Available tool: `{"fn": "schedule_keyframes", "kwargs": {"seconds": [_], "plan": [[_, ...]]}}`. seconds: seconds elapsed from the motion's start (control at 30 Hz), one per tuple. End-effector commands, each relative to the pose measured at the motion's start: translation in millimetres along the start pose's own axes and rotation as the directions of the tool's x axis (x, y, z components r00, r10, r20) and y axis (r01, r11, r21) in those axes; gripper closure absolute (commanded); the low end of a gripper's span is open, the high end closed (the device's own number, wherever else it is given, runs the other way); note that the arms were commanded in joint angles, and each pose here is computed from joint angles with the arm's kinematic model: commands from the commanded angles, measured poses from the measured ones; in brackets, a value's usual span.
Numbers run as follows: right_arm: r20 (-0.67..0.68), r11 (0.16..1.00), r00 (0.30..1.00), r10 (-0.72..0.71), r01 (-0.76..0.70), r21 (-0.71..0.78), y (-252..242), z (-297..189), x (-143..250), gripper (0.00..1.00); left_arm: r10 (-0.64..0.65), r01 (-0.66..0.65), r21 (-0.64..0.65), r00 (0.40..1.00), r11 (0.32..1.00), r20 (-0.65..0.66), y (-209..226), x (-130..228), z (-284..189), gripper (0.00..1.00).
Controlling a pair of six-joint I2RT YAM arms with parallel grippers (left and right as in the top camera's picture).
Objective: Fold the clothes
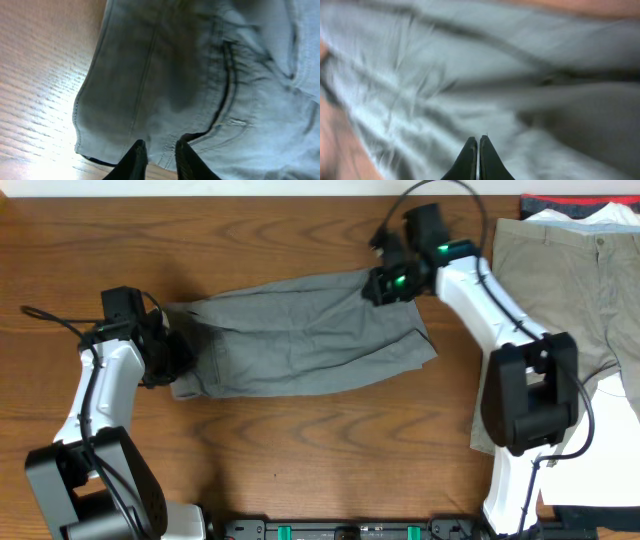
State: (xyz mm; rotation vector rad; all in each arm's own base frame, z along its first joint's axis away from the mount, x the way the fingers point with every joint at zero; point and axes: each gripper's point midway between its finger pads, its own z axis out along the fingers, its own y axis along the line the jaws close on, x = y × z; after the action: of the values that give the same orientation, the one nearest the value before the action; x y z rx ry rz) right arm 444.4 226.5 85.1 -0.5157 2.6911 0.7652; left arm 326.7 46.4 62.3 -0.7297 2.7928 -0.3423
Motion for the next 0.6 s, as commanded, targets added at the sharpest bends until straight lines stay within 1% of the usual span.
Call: {"fn": "schedule_keyframes", "kwargs": {"seconds": [0.0, 0.17, 0.27, 0.33, 0.43, 0.5, 0.57], "plan": [[-0.080, 0.993, 0.991, -0.104, 0.108, 0.047, 13, 21, 18, 0.97, 0.027, -0.028, 0.024, 0.999, 0.999, 0.025, -7, -7, -8, 0.78], [-0.174, 0.991, 0.978, -0.116, 0.127, 0.048, 22, 49, 42, 0.97, 0.025, -0.025, 0.022, 1.000, 0.999, 0.016, -7, -4, -8, 0.78], [-0.161, 0.990, 0.978, -0.129, 0.137, 0.042, 24, 68, 40, 0.96, 0.025, -0.025, 0.021, 1.000, 0.999, 0.015, -6, -4, -8, 0.78], [-0.130, 0.993, 0.986, -0.105, 0.112, 0.044, 21, 81, 34, 0.96, 0.025, -0.025, 0.021, 1.000, 0.999, 0.015, -6, -4, -8, 0.78], [-0.065, 0.998, 0.997, -0.028, 0.031, 0.048, 14, 101, 21, 0.96, 0.023, -0.024, 0.021, 1.000, 1.000, 0.012, -6, -3, -8, 0.78], [-0.011, 0.999, 1.000, 0.019, -0.019, 0.042, 10, 113, 10, 0.96, 0.023, -0.024, 0.020, 1.000, 1.000, 0.011, -6, -3, -8, 0.78], [0.074, 0.999, 0.997, 0.034, -0.035, 0.022, 9, 119, -11, 0.97, 0.023, -0.024, 0.021, 1.000, 1.000, 0.012, -6, -3, -8, 0.78]]}}
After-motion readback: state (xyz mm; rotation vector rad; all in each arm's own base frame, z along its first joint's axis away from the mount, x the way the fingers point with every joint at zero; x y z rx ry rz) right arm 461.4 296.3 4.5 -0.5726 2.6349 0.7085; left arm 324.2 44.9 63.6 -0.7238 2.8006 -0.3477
